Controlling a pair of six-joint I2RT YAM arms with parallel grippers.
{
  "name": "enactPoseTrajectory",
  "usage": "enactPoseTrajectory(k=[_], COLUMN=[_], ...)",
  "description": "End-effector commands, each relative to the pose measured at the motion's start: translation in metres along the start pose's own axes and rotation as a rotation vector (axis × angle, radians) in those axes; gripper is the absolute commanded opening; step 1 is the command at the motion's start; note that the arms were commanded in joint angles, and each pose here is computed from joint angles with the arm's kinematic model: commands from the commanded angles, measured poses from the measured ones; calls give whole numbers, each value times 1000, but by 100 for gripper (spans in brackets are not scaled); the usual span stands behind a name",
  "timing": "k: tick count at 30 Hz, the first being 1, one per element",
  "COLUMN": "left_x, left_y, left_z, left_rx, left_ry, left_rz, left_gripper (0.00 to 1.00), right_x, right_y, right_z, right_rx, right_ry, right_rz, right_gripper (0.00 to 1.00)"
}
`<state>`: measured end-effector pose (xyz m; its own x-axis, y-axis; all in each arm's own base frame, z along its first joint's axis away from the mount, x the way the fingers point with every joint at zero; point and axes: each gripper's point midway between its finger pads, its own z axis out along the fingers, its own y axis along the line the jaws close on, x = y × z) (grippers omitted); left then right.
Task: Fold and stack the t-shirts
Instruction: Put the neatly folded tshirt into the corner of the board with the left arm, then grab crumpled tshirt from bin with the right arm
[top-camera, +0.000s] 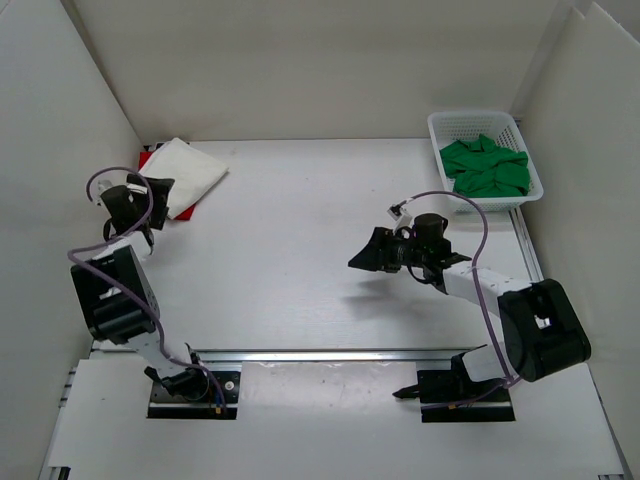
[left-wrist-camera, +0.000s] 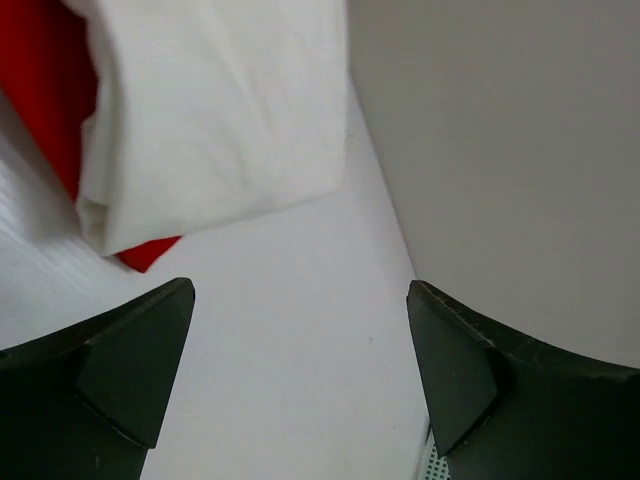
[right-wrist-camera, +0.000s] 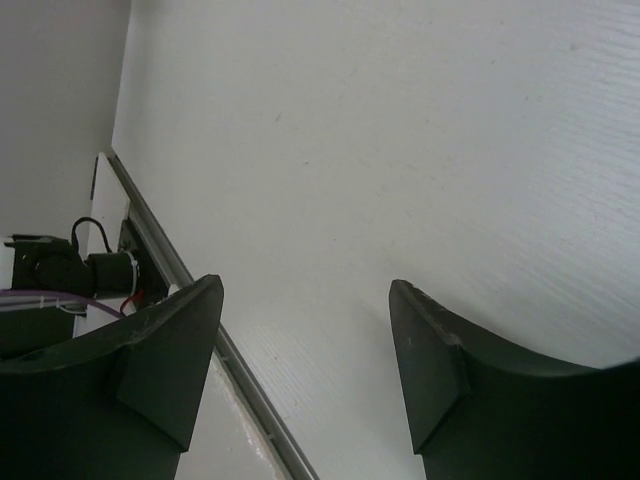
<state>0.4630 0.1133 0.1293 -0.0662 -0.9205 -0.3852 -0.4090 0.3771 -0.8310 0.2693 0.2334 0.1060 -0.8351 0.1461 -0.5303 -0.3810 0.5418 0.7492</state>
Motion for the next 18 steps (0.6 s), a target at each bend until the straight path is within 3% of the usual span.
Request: enactPoseTrajectory(k=[1, 2, 4, 5, 6, 7, 12, 16, 18], left_x=[-25, -19, -3, 16, 45, 60, 241, 371, 405], left_y=[-50, -52, -58, -74, -89, -99, -165, -154, -128], left_z=[-33, -40, -48, -53, -54, -58, -115, -198, -222], left_rx=[123, 137, 153, 177, 204, 226, 492, 688, 712], left_ry=[-138, -140, -134, -103, -50, -31, 324, 631, 732], left_rz=[39, 42, 100, 144, 226, 281, 546, 724, 788], left_gripper=[99, 99, 99, 99, 99, 98, 98, 99, 99], right_x=[-18, -27, -43, -58, -65, -86, -192, -249, -269], right_y=[6, 5, 5, 0, -6, -10, -45, -113, -144], right_z=[-3, -5, -7, -7, -9, -10, -48, -120, -155], right_rx=[10, 28, 52, 98, 134, 183, 400, 637, 771], right_ry=[-67, -102, -143, -176, -187, -232, -410, -583, -636], right_rz=[-61, -60, -84, -94, -97, -106, -125, -26, 14], right_gripper=[66, 61, 39, 14, 0, 1, 0, 6, 12])
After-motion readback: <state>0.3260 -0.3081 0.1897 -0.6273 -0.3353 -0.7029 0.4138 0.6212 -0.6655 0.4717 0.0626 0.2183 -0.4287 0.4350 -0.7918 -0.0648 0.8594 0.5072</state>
